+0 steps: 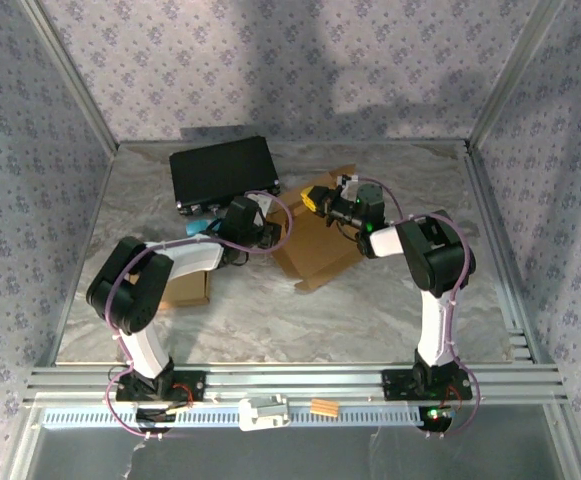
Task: Fold the paper box
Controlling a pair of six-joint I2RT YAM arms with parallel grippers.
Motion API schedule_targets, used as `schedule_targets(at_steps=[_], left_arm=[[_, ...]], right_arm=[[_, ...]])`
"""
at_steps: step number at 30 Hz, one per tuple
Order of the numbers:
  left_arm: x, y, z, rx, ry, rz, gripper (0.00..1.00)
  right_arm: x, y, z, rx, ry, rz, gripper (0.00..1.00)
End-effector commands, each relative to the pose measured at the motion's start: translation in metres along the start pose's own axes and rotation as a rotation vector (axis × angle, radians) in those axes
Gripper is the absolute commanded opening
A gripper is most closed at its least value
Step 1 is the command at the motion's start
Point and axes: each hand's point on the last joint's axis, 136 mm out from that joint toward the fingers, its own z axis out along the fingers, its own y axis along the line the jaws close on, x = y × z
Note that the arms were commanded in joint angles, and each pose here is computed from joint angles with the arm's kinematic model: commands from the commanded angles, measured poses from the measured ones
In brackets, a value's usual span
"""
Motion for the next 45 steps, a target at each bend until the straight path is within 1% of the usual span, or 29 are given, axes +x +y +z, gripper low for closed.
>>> schedule_targets(at_steps=[1, 7, 13, 19, 25, 30, 34, 40, 43, 45], left_arm=[[-0.023, 0.010, 0.005, -0.061, -0.071, -0.044, 0.39], [-0.028, 0.007, 0.007, -0.086, -0.088, -0.043, 0.40], [-0.029, 0.011, 0.011, -0.150, -0.104, -0.063, 0.36], [-0.031, 0.011, 0.015, -0.198, -0.121, -0.082, 0.28], [-0.036, 0.004, 0.019, -0.232, -0.128, -0.087, 0.20], [-0.031, 0.008, 0.024, -0.295, -0.102, -0.123, 0.15], [-0.027, 0.013, 0.026, -0.336, -0.090, -0.150, 0.00], [-0.031, 0.013, 0.019, -0.361, -0.096, -0.172, 0.00], [-0.036, 0.012, 0.011, -0.368, -0.082, -0.185, 0.00], [-0.038, 0.011, 0.003, -0.374, -0.051, -0.186, 0.00]], right_arm=[[0.026, -0.045, -0.001, 0.111, 0.071, 0.044, 0.00], [0.027, -0.046, 0.001, 0.114, 0.074, 0.052, 0.00], [0.027, -0.043, 0.003, 0.111, 0.079, 0.057, 0.00], [0.028, -0.040, 0.007, 0.106, 0.079, 0.075, 0.00], [0.027, -0.036, 0.011, 0.100, 0.070, 0.083, 0.00], [0.026, -0.035, 0.012, 0.096, 0.068, 0.089, 0.00], [0.026, -0.035, 0.013, 0.095, 0.069, 0.094, 0.00], [0.021, -0.025, 0.010, 0.093, 0.040, 0.093, 0.01], [0.012, -0.013, 0.000, 0.123, -0.005, 0.080, 0.22], [0.005, -0.006, -0.014, 0.196, -0.042, 0.062, 0.39]])
